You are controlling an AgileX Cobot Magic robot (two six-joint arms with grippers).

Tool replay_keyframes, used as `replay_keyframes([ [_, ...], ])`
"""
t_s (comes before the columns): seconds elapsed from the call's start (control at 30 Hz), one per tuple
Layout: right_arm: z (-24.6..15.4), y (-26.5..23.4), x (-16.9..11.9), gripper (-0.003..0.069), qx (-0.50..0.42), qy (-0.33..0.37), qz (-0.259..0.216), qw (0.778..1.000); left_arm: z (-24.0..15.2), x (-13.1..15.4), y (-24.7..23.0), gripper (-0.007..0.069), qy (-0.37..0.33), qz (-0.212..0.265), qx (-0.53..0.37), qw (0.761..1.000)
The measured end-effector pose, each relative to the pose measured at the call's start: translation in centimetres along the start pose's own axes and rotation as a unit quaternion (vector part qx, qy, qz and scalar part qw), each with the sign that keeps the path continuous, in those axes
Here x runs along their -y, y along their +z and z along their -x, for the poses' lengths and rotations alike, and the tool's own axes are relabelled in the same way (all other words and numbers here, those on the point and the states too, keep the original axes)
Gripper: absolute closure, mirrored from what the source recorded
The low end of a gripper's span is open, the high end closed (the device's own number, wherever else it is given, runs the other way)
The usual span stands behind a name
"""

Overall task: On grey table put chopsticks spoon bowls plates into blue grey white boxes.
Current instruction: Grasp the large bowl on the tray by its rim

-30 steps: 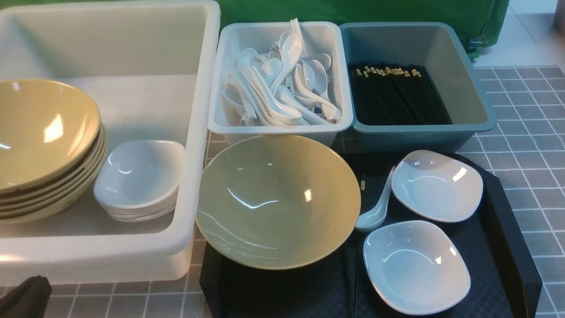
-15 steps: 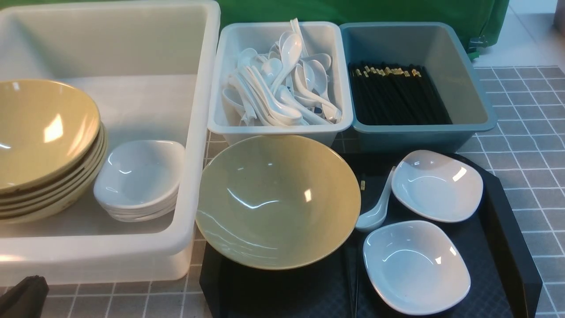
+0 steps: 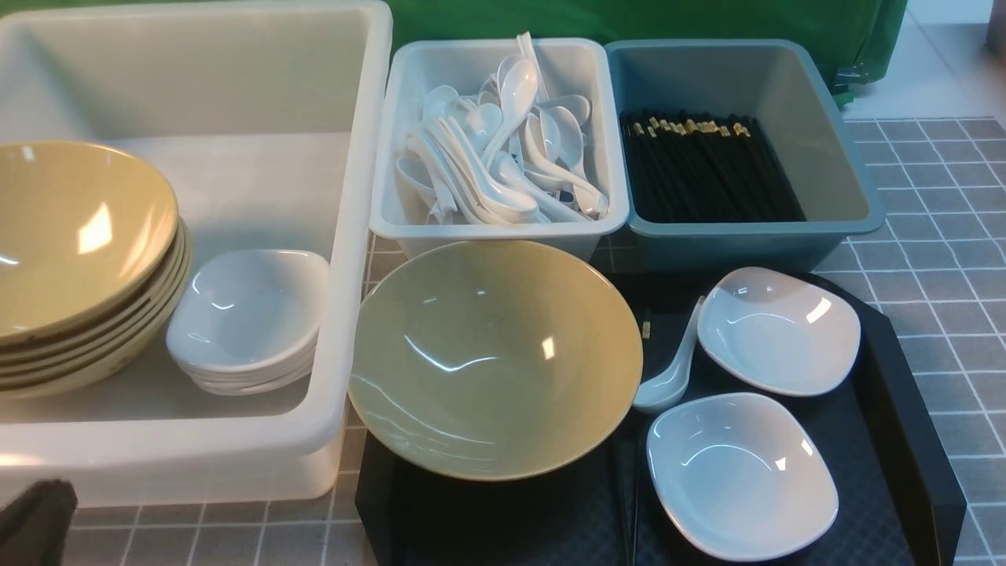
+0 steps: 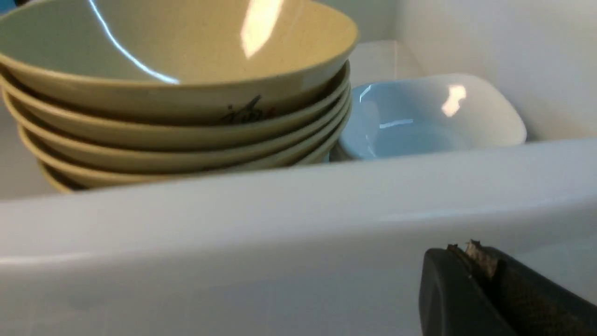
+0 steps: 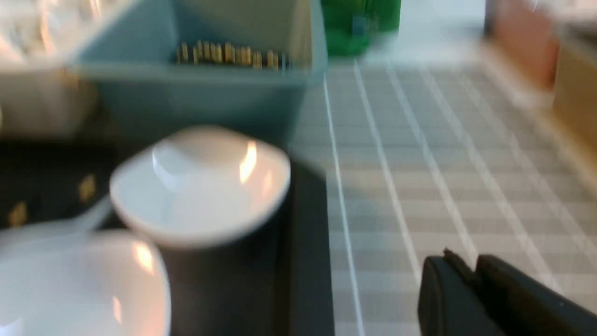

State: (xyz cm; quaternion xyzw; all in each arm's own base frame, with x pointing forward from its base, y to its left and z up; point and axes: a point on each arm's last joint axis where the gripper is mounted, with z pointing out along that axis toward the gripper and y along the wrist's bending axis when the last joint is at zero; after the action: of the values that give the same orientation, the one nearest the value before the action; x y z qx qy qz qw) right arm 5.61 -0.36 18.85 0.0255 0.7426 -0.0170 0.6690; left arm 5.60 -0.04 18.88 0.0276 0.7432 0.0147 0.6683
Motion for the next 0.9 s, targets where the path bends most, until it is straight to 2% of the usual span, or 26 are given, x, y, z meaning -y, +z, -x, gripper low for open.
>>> replay_keyframes([
  [0.07, 0.6, 0.0, 0.0, 0.0542, 0.035, 0.000, 0.002, 0.999, 0.7, 0.0, 0.0, 0.0633, -0.001, -0.001, 0.036, 0.999],
  [0.1, 1.6, -0.1, -0.1, 0.0540, 0.090, 0.001, 0.005, 0.996, 1.8, 0.0, -0.2, 0.0633, -0.010, -0.002, 0.100, 0.995],
  [0.13, 2.1, -0.2, -0.1, 0.0540, 0.115, 0.001, 0.006, 0.993, 2.1, 0.0, -0.2, 0.0633, -0.014, -0.003, 0.116, 0.993],
  [0.27, 4.7, -1.3, -0.3, 0.0533, 0.265, 0.006, 0.016, 0.964, 4.9, 0.0, -1.4, 0.0633, -0.038, -0.012, 0.278, 0.960],
  [0.37, 5.7, -2.0, -0.3, 0.0529, 0.330, 0.046, 0.034, 0.942, 6.1, 0.0, -2.3, 0.0633, -0.058, -0.023, 0.355, 0.933],
  [0.4, 6.3, -2.6, -0.3, 0.0527, 0.370, 0.098, 0.060, 0.922, 6.8, 0.0, -3.0, 0.0633, -0.072, -0.031, 0.408, 0.910],
  [0.5, 6.8, -3.0, -0.4, 0.0528, 0.399, 0.140, 0.084, 0.903, 7.7, -0.2, -3.7, 0.0633, -0.105, -0.040, 0.439, 0.891],
  [0.6, 6.9, -3.1, -0.3, 0.0528, 0.397, 0.158, 0.091, 0.899, 10.6, -0.5, -4.5, 0.0633, -0.132, -0.046, 0.423, 0.895],
  [0.67, 8.3, -3.3, -0.3, 0.0528, 0.380, 0.159, 0.084, 0.907, 13.9, -0.7, -4.9, 0.0633, -0.137, -0.041, 0.372, 0.917],
  [0.7, 8.8, -3.4, -0.3, 0.0528, 0.381, 0.157, 0.084, 0.907, 14.6, -0.8, -5.1, 0.0633, -0.136, -0.043, 0.367, 0.919],
  [0.8, 11.8, -3.7, -0.2, 0.0531, 0.311, 0.130, 0.055, 0.940, 18.5, -1.0, -4.1, 0.0633, -0.124, -0.027, 0.283, 0.951],
  [0.9, 14.3, -3.2, -0.2, 0.0559, 0.189, 0.058, 0.015, 0.980, 21.3, -1.1, -0.6, 0.0633, -0.103, -0.014, 0.166, 0.981],
])
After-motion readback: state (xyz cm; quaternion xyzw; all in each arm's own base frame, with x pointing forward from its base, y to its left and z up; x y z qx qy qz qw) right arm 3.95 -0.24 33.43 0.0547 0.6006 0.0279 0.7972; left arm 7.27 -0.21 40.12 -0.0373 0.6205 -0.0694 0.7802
